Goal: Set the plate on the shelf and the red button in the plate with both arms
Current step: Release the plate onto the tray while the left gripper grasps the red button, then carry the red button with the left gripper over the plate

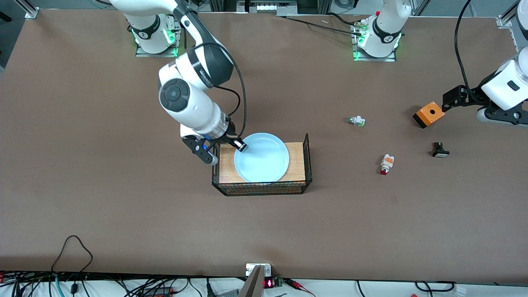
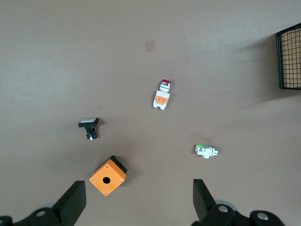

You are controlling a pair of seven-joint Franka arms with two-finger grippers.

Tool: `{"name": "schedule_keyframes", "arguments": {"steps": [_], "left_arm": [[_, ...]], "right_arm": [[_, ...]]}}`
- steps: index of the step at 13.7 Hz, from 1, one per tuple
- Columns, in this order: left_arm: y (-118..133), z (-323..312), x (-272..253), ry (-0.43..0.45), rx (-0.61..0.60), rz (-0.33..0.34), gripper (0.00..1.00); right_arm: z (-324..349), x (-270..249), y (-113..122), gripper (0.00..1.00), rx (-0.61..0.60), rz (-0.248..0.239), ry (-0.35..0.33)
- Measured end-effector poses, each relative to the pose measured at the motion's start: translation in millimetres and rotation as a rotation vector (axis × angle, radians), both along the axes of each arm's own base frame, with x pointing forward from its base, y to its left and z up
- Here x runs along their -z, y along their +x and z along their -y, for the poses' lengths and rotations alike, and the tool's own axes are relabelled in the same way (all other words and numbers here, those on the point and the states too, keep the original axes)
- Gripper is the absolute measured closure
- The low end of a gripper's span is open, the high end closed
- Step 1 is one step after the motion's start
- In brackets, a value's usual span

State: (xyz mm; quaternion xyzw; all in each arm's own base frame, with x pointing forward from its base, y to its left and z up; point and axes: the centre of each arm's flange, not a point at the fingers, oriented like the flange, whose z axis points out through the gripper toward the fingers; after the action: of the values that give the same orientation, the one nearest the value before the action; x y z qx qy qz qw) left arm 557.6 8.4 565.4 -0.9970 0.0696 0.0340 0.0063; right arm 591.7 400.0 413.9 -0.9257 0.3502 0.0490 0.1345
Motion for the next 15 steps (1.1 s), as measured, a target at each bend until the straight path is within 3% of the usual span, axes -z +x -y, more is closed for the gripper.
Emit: {"name": "schedule_keyframes", "arguments": {"steps": [3,4,7,11,15], "left_arm": [[1.9,-0.4,2.1,0.0,-0.001,-0.003,0.0],[3.5,-1.2,5.7,0.0,-0.002,-0.01,0.0],[11.5,-2.7,26.3,0.001,-0.005,-0.047,0.0],[27.7,-5.0,77.5,0.002,-0.009,-0.137,0.0],[59.2,-4.1,173.3,0.002,0.007,-0.164,0.0]], "right_arm": [[17.2,-62.8,-11.0,0.05,-0.055,0.026,-0.002],[29.6,-79.3,-13.3,0.0,-0.107,0.038,-0.027],[94.5,-107.6,-0.9,0.0,-0.32,0.084,-0.12],[237.1,-107.5,38.8,0.0,-0.441,0.055,-0.197],[365.6,-113.7,48.4,0.0,-0.632,0.057,-0.205]]}}
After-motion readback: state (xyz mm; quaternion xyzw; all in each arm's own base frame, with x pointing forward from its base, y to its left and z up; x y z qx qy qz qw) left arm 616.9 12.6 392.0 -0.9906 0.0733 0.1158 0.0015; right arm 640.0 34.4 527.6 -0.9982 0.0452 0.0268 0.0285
